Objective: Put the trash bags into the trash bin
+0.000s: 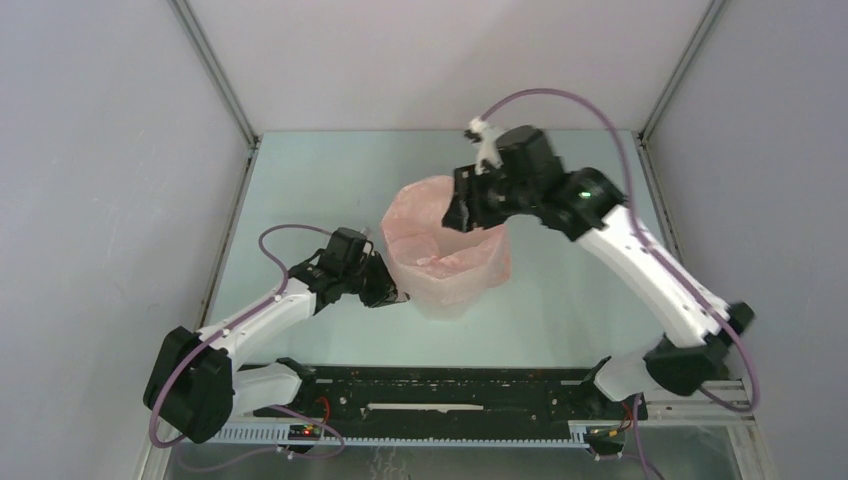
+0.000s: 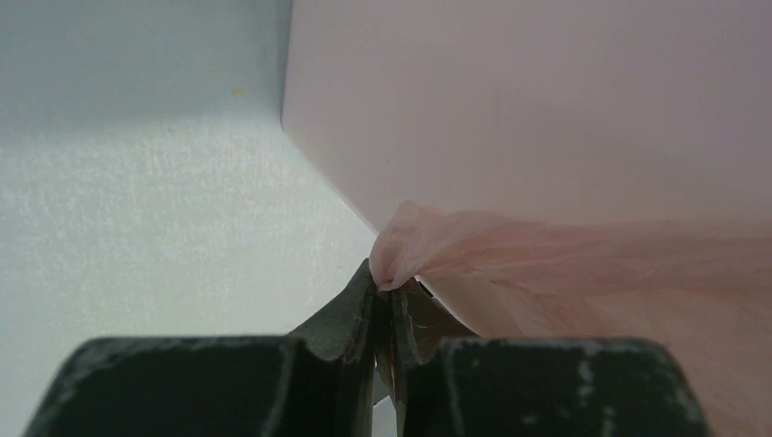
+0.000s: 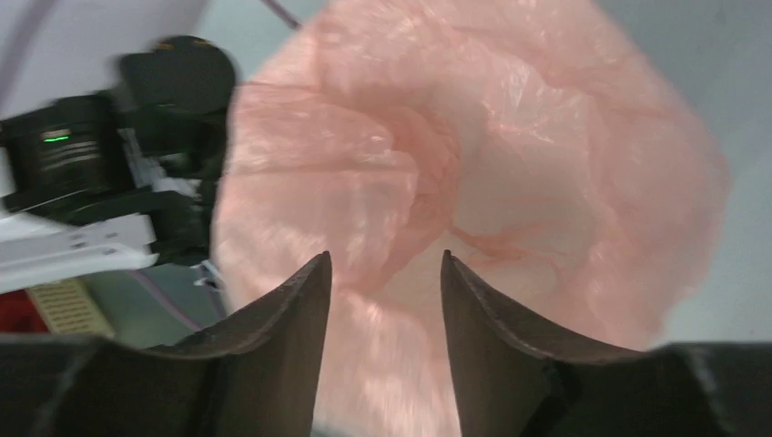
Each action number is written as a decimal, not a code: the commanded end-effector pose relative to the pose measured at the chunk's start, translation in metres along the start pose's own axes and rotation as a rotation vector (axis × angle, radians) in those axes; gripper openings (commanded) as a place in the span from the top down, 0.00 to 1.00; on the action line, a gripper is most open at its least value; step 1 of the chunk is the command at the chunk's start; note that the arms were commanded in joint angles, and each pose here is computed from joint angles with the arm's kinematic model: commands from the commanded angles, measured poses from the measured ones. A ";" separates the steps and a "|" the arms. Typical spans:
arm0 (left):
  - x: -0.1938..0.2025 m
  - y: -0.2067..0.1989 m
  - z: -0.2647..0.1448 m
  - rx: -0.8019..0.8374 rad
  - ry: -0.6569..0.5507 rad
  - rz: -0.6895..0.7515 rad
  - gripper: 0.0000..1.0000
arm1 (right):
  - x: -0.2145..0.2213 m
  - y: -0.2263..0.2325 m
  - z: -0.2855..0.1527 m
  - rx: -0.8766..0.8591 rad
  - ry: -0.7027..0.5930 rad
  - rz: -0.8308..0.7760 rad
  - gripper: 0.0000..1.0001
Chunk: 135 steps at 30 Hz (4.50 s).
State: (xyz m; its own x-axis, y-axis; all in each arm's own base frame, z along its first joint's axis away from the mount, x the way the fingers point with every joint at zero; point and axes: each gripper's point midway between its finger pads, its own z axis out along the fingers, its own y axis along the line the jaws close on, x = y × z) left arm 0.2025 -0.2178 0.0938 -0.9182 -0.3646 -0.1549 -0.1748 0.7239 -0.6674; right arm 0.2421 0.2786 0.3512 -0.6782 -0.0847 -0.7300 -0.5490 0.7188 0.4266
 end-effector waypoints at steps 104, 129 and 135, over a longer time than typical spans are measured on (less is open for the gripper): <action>-0.017 -0.014 0.003 -0.014 -0.011 0.131 0.82 | 0.089 -0.070 0.154 0.396 0.253 -0.099 0.05; 0.000 0.007 -0.069 -0.041 -0.150 0.222 0.37 | -0.035 -0.005 0.042 0.248 -0.053 -0.057 0.18; 0.009 0.017 -0.115 0.009 -0.305 0.183 0.12 | -0.052 0.013 -0.038 0.168 -0.175 -0.064 0.14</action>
State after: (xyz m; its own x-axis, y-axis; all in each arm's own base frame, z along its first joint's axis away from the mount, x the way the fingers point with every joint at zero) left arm 0.1666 -0.1657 0.1688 -0.8189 -0.3363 -0.4652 0.0452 0.7701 -0.6363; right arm 0.2878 0.3051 0.3490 -0.6278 -0.0991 -0.7721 -0.4408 0.8628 0.2477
